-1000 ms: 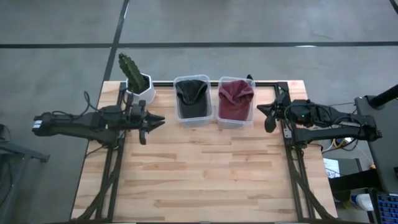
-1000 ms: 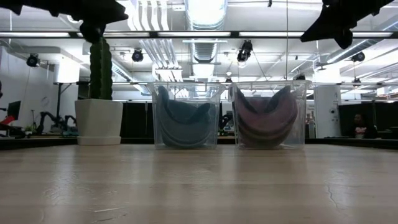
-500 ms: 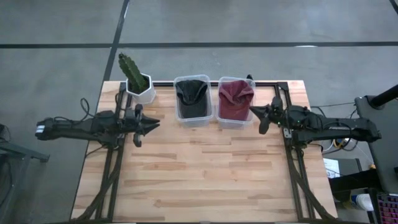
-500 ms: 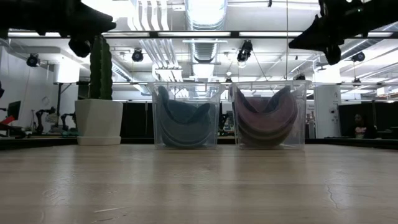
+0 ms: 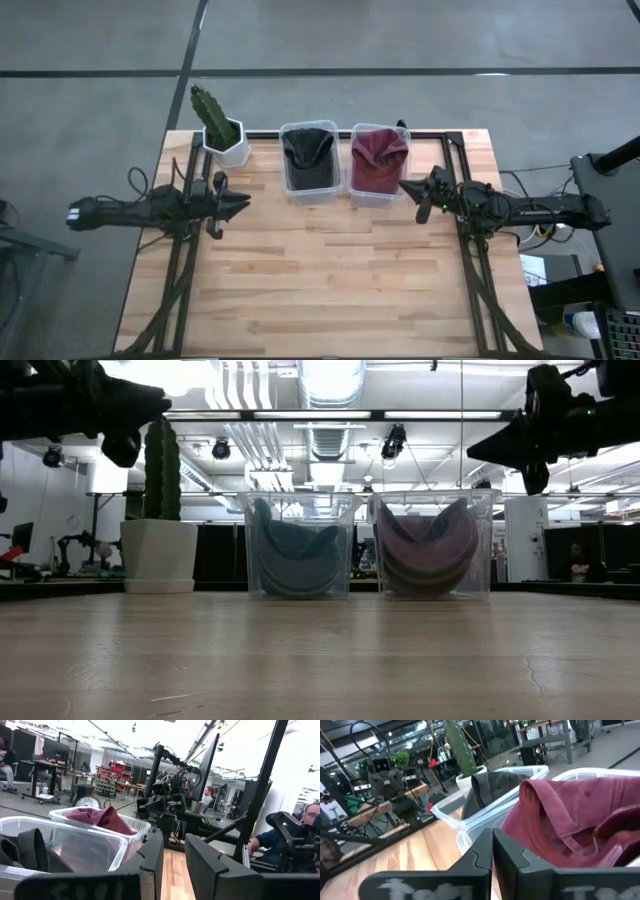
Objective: Pick & Place hat
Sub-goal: Return to Home Position
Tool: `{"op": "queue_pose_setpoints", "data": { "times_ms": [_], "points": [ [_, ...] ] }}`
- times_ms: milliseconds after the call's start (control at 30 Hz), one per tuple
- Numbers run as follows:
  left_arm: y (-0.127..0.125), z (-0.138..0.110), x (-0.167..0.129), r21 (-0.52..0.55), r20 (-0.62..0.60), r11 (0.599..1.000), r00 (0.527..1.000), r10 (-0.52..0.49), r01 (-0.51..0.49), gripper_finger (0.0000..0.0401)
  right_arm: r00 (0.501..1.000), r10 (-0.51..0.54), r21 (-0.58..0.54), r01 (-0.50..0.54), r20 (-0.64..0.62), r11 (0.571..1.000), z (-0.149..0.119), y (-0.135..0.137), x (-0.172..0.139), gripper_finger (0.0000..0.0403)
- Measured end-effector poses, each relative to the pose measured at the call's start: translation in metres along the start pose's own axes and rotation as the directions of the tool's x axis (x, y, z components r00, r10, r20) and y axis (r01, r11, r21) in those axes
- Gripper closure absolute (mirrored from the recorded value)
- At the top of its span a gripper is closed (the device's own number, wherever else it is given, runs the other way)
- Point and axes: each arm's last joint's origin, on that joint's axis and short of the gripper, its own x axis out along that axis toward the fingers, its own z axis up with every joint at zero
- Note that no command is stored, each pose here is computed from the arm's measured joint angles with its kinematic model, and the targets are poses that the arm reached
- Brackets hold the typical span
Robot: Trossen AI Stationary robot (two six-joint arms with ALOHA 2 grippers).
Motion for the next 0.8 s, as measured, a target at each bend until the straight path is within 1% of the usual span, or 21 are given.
{"op": "queue_pose_setpoints", "data": {
  "times_ms": [67, 133, 167, 200, 233, 300, 400, 467, 600, 700, 800],
  "points": [
    [0.001, -0.002, -0.001, 0.003, 0.006, 1.000, 1.000, -0.001, 0.001, 0.0327, 1.000, -0.003, 0.030, 0.004, -0.009, 1.000, -0.003, -0.002, 0.000, 0.0394],
    [0.001, -0.005, -0.002, 0.004, 0.008, 1.000, 1.000, -0.002, 0.002, 0.0327, 1.000, -0.003, 0.126, 0.004, -0.013, 0.992, -0.004, -0.002, 0.000, 0.0394],
    [0.002, -0.007, -0.003, 0.004, 0.001, 1.000, 1.000, 0.000, 0.000, 0.0327, 1.000, 0.000, 0.155, 0.002, -0.013, 0.988, -0.004, -0.002, 0.000, 0.0394],
    [0.003, -0.010, -0.003, 0.003, -0.008, 1.000, 1.000, 0.002, -0.002, 0.0327, 1.000, 0.017, 0.159, -0.013, -0.020, 0.987, -0.005, -0.001, 0.000, 0.0394],
    [0.003, -0.013, -0.003, 0.001, -0.018, 1.000, 1.000, 0.004, -0.004, 0.0327, 0.998, 0.046, 0.141, -0.041, -0.032, 0.989, -0.005, 0.000, 0.000, 0.0394],
    [0.004, -0.018, -0.004, -0.018, -0.032, 1.000, 0.999, 0.006, -0.007, 0.0327, 0.990, 0.128, 0.071, -0.124, -0.056, 0.990, -0.002, 0.004, 0.000, 0.0394],
    [0.006, -0.024, -0.004, -0.069, -0.073, 0.997, 0.997, 0.015, -0.020, 0.0327, 0.969, 0.242, -0.016, -0.243, -0.060, 0.970, 0.008, 0.011, -0.002, 0.0394],
    [0.006, -0.026, -0.004, -0.073, -0.087, 0.997, 0.996, 0.019, -0.025, 0.0327, 0.956, 0.288, -0.071, -0.292, -0.063, 0.954, 0.013, 0.014, -0.003, 0.0394],
    [0.006, -0.025, -0.004, -0.005, -0.081, 1.000, 0.997, 0.017, -0.018, 0.0327, 0.948, 0.315, -0.129, -0.318, -0.039, 0.939, 0.020, 0.017, -0.006, 0.0394],
    [0.006, -0.024, -0.005, 0.035, -0.071, 0.999, 0.997, 0.015, -0.013, 0.0327, 0.949, 0.313, -0.129, -0.316, -0.047, 0.940, 0.019, 0.014, -0.010, 0.0394],
    [0.006, -0.023, -0.006, 0.051, -0.060, 0.999, 0.998, 0.012, -0.009, 0.0327, 0.947, 0.317, -0.110, -0.320, -0.042, 0.941, 0.017, 0.011, -0.017, 0.0394]
  ]
}}
